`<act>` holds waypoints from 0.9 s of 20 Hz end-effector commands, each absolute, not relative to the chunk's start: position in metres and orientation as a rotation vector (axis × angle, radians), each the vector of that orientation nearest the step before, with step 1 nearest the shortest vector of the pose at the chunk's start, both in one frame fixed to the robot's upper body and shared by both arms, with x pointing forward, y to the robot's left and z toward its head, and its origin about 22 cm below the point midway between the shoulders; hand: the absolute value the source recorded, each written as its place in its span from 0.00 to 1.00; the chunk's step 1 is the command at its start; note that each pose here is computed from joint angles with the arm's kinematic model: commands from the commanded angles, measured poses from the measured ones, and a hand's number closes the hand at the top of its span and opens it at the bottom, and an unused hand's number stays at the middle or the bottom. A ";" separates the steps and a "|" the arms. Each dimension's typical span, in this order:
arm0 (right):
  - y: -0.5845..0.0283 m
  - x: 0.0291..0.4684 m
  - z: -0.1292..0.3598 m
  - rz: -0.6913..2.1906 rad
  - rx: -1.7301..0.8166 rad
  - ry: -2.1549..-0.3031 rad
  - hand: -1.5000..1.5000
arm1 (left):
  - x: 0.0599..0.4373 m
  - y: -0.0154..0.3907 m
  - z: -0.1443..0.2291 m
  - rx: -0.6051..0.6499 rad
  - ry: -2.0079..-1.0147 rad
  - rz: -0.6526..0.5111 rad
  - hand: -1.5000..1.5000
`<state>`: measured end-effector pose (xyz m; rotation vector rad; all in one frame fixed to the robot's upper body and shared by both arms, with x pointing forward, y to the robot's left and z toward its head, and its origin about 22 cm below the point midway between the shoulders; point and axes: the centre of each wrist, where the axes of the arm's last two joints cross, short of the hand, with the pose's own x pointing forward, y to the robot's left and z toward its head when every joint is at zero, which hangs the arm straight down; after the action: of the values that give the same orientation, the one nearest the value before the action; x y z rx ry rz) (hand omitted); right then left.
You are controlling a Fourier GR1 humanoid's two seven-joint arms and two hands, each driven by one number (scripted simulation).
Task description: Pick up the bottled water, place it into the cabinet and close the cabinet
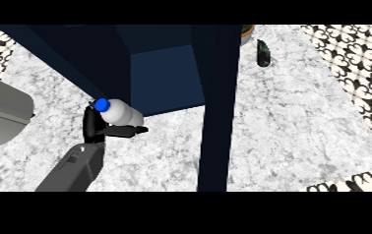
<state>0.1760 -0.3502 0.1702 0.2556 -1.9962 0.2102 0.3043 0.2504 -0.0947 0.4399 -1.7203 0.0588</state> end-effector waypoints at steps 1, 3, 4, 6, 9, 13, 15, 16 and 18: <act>-0.355 0.176 0.171 0.224 0.250 -2.000 0.00 | 0.373 0.157 -0.021 0.186 -1.882 0.091 1.00; -0.350 0.177 0.172 0.222 0.254 -2.002 0.00 | 0.374 0.150 -0.016 0.142 -1.914 0.083 1.00; -0.351 0.177 0.174 0.232 0.254 -1.995 0.00 | 0.376 0.153 -0.014 0.135 -1.922 0.068 1.00; -0.355 0.175 0.172 0.216 0.239 -1.985 0.00 | 0.372 0.139 -0.016 0.088 -1.926 0.092 1.00; -0.356 0.177 0.172 0.240 0.220 -1.984 0.00 | 0.376 0.140 -0.010 0.047 -1.927 0.109 1.00; -0.353 0.172 0.179 0.265 0.195 -1.994 0.00 | 0.365 0.118 -0.023 -0.004 -1.889 0.124 1.00; -0.349 0.170 0.179 0.262 0.223 -1.994 0.00 | 0.367 0.121 -0.021 -0.023 -1.894 0.143 1.00; -0.357 0.168 0.179 0.271 0.198 -1.988 0.00 | 0.362 0.118 -0.025 -0.048 -1.895 0.145 1.00; -0.354 0.166 0.177 0.280 0.192 -1.963 0.00 | 0.362 0.117 -0.025 -0.084 -1.882 0.140 1.00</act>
<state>0.1696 -0.3544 0.1766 0.2047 -1.9850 0.2583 0.3097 0.2171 -0.0994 0.2783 -1.6995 0.1503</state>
